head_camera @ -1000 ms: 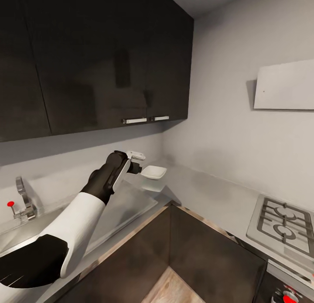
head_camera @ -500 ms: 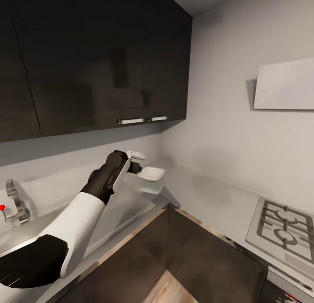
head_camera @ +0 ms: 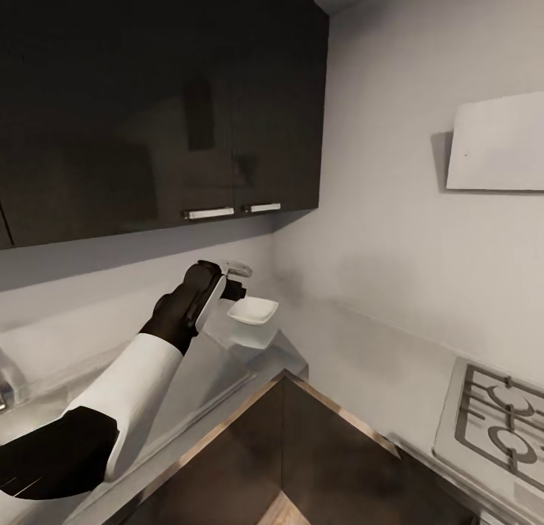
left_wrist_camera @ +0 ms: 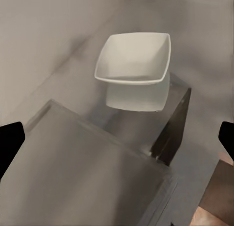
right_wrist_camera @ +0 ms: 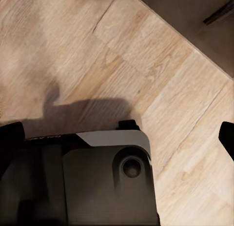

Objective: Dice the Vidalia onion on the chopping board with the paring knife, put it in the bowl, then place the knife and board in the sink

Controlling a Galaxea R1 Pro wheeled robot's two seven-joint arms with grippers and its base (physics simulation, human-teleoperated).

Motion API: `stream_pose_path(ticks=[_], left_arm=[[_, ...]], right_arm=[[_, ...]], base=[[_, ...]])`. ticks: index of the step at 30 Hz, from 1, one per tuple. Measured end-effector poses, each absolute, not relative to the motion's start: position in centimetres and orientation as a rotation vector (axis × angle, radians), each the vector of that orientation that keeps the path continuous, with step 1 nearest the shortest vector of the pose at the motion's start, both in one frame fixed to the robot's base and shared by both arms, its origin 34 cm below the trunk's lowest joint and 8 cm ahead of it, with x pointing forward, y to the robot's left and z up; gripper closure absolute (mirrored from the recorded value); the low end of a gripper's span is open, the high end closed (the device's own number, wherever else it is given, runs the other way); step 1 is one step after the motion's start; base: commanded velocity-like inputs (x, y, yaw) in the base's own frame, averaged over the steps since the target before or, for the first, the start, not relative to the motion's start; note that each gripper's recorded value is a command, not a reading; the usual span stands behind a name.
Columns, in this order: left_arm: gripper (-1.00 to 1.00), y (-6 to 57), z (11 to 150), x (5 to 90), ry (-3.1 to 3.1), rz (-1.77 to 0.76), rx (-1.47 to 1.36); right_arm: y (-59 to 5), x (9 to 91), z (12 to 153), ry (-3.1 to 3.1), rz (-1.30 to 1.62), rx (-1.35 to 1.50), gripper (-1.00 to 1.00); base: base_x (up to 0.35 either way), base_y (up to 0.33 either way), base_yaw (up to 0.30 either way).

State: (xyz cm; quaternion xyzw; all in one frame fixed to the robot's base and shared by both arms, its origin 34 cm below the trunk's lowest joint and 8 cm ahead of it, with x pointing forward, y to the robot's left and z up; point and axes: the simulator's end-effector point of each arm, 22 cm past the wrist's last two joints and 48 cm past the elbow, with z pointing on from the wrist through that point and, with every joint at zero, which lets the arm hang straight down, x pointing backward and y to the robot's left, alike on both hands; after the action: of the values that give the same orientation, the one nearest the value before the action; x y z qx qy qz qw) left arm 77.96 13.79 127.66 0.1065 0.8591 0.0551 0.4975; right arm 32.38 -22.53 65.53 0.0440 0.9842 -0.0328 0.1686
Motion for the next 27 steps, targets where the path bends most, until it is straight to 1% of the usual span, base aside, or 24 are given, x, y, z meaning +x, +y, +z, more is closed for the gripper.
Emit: stream_pose_path(ticks=[7,13,20,24,27], left_arm=[[-1.0,13.9,127.6,78.0,2.08,0.134,0.257],[-1.0,13.9,127.6,78.0,2.08,0.136,0.257],[-1.0,13.9,127.6,78.0,2.08,0.136,0.257],[-1.0,14.0,127.6,78.0,2.08,0.137,0.255],[-1.0,14.0,127.7,78.0,2.079,0.136,0.255]], right_arm=[[-23.4,31.9,65.4,2.813,-0.135,0.127,-1.0],[-25.2,24.7,63.7,2.934,-0.245,0.132,-1.0],[-25.5,16.3,62.4,3.05,-0.273,0.12,-1.0],[-24.6,9.4,62.1,3.138,-0.263,0.115,-1.0],[-24.2,7.5,62.0,3.162,-0.249,0.112,-1.0]], base=[[0.189,0.062,0.0],[0.105,0.005,0.0],[0.029,0.001,0.0],[0.003,0.0,0.0],[0.003,0.0,0.0]])
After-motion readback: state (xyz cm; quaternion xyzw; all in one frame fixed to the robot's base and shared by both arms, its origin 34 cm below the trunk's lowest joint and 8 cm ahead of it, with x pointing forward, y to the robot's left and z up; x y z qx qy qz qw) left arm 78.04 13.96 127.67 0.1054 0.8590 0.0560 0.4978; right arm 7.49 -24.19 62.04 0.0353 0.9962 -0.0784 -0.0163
